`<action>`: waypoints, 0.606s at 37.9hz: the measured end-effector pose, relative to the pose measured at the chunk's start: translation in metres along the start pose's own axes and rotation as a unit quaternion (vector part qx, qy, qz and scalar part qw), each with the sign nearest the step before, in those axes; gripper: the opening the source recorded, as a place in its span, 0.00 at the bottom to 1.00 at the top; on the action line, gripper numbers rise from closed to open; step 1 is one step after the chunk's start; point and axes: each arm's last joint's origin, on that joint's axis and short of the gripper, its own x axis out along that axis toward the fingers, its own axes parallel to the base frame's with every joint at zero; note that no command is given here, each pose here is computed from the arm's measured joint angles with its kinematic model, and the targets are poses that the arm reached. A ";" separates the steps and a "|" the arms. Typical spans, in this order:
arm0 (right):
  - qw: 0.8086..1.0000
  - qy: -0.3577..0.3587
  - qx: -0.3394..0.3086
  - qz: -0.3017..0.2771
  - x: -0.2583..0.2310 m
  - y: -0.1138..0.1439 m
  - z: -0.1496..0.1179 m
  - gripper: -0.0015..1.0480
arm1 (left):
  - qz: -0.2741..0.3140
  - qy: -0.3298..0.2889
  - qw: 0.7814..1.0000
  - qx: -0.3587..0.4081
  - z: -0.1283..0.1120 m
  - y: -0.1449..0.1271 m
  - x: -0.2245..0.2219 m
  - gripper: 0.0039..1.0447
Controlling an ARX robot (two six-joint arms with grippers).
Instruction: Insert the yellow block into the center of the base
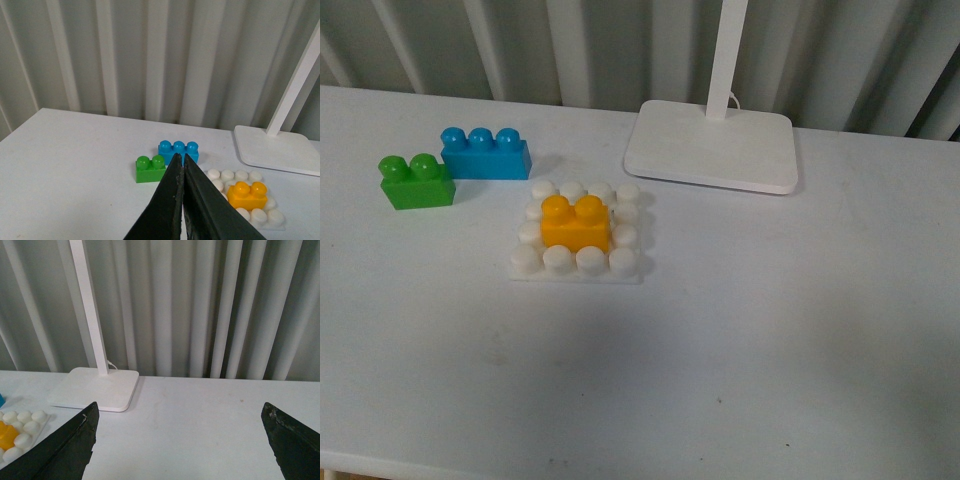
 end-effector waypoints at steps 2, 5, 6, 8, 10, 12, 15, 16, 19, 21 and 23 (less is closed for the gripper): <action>1.000 0.000 0.000 0.000 0.000 0.000 0.000 0.91 | 0.000 0.000 1.000 0.000 0.000 0.000 -0.001 0.04; 1.000 0.000 0.000 0.000 0.000 0.000 0.000 0.91 | 0.000 0.000 1.000 0.000 0.000 0.000 -0.003 0.04; 1.000 0.000 0.000 0.000 0.000 0.000 0.000 0.91 | 0.000 0.000 1.000 0.000 0.000 0.000 -0.003 0.04; 1.000 0.000 0.000 0.000 0.000 0.000 0.000 0.91 | 0.000 0.000 1.000 0.000 0.000 0.000 -0.004 0.04; 1.000 0.000 0.000 0.000 0.000 0.000 0.000 0.91 | 0.000 0.000 1.000 0.000 0.000 0.000 -0.006 0.04; 1.000 0.000 0.000 0.000 0.000 0.000 0.000 0.91 | 0.000 0.000 1.000 0.000 0.000 0.000 -0.007 0.04; 1.000 0.000 0.000 0.000 0.000 0.000 0.000 0.91 | 0.000 -0.001 1.000 0.000 0.000 0.000 -0.008 0.04; 1.000 0.000 0.000 0.000 0.000 0.000 0.000 0.91 | 0.000 -0.001 1.000 0.000 0.000 0.000 -0.009 0.04; 1.000 0.000 0.000 0.000 0.000 0.000 0.000 0.91 | 0.000 0.014 1.000 0.000 -0.004 0.000 -0.015 0.04; 1.000 0.000 0.000 0.000 0.000 0.000 0.000 0.91 | -0.001 0.014 1.000 0.000 -0.005 0.000 -0.018 0.04; 1.000 0.000 0.000 0.000 0.000 0.000 0.000 0.91 | -0.001 0.004 1.000 0.000 -0.003 0.000 -0.020 0.04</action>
